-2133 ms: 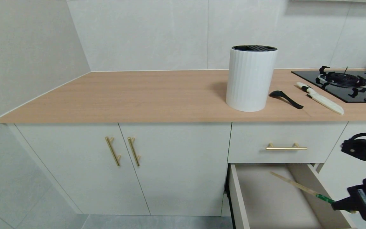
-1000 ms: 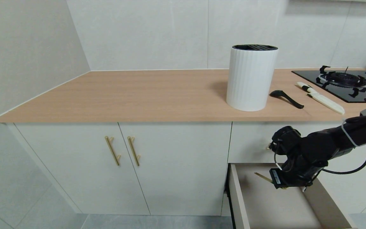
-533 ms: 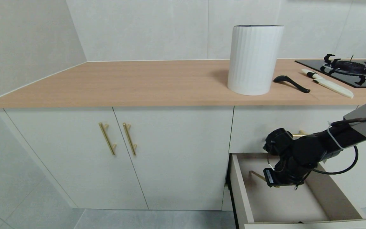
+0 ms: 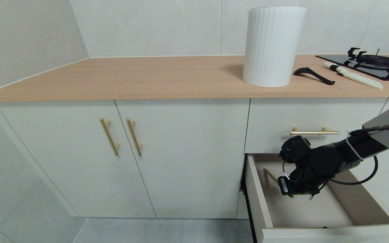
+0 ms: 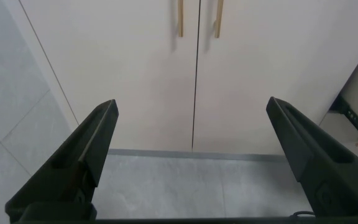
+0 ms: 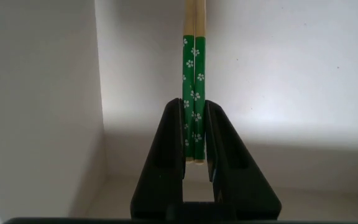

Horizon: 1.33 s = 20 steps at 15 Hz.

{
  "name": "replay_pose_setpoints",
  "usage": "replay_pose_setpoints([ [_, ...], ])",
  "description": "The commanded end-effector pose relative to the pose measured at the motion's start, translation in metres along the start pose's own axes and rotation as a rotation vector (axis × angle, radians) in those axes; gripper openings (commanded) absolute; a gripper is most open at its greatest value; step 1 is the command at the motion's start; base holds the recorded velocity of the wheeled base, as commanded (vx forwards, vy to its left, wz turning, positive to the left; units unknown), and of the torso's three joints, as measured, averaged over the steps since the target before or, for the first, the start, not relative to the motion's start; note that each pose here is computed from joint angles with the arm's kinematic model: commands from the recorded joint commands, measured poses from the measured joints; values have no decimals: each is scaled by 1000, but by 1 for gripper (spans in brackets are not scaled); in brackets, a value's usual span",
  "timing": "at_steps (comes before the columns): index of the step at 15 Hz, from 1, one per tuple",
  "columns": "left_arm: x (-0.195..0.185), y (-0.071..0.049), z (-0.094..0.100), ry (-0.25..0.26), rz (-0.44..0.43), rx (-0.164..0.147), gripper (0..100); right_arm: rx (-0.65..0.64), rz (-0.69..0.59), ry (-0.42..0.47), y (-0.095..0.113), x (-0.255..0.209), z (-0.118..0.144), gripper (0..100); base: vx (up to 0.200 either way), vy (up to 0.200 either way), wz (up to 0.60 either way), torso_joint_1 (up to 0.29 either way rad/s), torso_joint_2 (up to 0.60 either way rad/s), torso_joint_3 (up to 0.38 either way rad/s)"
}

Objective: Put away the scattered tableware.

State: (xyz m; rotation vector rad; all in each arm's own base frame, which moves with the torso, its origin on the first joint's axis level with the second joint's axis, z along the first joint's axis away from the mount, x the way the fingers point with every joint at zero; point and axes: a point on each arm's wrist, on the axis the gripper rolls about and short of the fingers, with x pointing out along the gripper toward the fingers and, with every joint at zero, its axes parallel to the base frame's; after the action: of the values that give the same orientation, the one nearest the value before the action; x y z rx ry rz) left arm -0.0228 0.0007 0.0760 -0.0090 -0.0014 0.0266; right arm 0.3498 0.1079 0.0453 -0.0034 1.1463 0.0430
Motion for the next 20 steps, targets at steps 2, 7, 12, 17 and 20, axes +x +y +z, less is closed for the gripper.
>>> replay_pose_setpoints([
  [2, 0, 0, 0, 1, 1, 0, 100, -4, -28, 19, 0, 22, -5, 0, 0, 0, 0, 0, 0, 0],
  [7, 0, 0, 0, 1, 1, 0, 100, 0, -103, -24, 0, 62, -11, 0, 0, 0, 0, 0, 0, 0],
  [12, 0, 0, 0, 0, 1, -2, 100, 4, -103, -32, -1, 64, -10, 0, 0, 0, 0, 0, 0, 0],
  [17, 0, 0, 0, 1, 1, 0, 100, 8, -89, -55, -2, 49, -7, 100, 0, 0, 0, 0, 0, 0],
  [20, 0, 0, 0, 0, 1, 0, 100, 15, -44, -159, -5, -10, -4, 100, 0, 0, 0, 0, 0, 0],
])
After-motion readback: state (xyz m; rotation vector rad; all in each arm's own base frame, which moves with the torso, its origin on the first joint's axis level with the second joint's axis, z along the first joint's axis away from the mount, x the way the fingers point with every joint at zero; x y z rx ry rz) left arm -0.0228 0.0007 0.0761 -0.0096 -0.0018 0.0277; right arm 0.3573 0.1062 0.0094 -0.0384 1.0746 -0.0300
